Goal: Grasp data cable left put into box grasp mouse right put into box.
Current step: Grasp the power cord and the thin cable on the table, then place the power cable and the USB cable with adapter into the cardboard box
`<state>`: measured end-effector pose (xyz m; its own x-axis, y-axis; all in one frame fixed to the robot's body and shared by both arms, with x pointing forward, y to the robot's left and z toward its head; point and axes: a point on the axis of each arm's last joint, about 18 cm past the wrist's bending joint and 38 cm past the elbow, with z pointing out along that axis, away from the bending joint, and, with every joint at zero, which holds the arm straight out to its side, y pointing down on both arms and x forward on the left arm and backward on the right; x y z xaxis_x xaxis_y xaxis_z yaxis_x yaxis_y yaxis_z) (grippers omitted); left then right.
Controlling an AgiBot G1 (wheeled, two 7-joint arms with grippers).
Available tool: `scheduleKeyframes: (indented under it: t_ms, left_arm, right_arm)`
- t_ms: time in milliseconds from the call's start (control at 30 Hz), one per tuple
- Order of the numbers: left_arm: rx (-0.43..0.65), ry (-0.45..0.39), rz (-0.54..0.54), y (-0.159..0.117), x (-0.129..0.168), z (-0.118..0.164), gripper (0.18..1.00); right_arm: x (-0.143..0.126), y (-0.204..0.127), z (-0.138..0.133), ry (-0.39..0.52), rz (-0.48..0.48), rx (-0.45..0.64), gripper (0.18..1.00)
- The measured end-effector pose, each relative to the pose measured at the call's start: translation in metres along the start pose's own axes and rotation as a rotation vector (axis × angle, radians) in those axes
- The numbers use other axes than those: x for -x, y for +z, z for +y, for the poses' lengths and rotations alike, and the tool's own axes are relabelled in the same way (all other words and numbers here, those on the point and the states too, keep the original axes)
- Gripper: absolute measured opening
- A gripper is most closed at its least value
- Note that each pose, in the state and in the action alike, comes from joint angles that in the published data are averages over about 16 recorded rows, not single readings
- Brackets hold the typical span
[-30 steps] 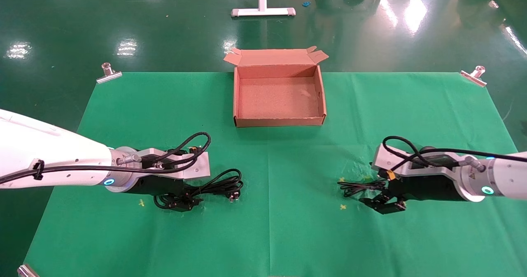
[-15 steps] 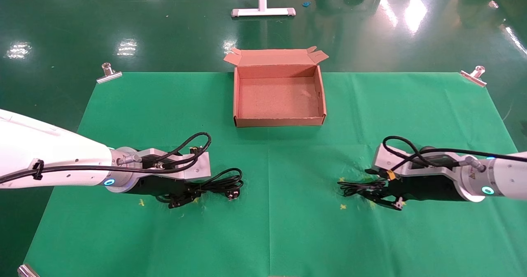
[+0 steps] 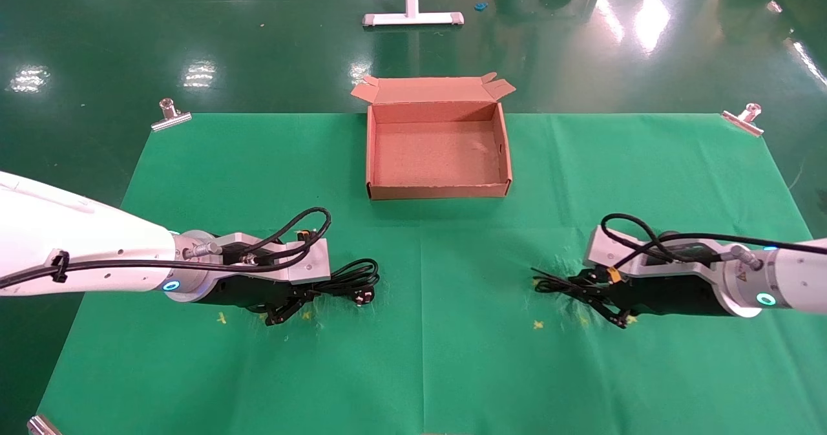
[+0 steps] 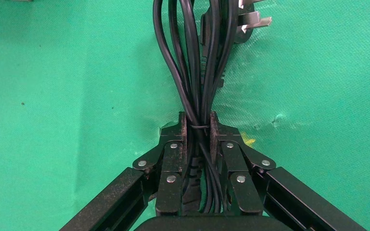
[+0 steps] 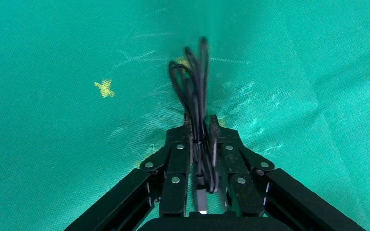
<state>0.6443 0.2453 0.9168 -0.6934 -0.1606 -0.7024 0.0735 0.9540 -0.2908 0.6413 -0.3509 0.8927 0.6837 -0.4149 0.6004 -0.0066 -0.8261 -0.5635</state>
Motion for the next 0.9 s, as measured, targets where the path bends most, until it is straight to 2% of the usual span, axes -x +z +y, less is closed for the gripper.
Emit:
scheduleKeyframes:
  t_ms: [267, 467, 733, 900]
  left_arm:
    - [-0.013, -0.005, -0.003, -0.003, 0.003, -0.002, 0.267]
    - [-0.065, -0.006, -0.025, -0.021, 0.015, -0.009, 0.266]
    - [-0.19, -0.012, -0.117, -0.057, 0.052, -0.04, 0.265]
    - [-0.268, -0.012, -0.193, -0.06, 0.081, -0.072, 0.265]
  right_arm:
    - [0.0, -0.001, 0.0, 0.002, 0.001, -0.002, 0.244]
    - [-0.011, -0.013, -0.003, 0.026, 0.027, -0.024, 0.222]
    - [-0.052, -0.056, -0.015, 0.094, 0.133, -0.104, 0.216]
    - [-0.084, -0.093, -0.027, 0.129, 0.218, -0.173, 0.216]
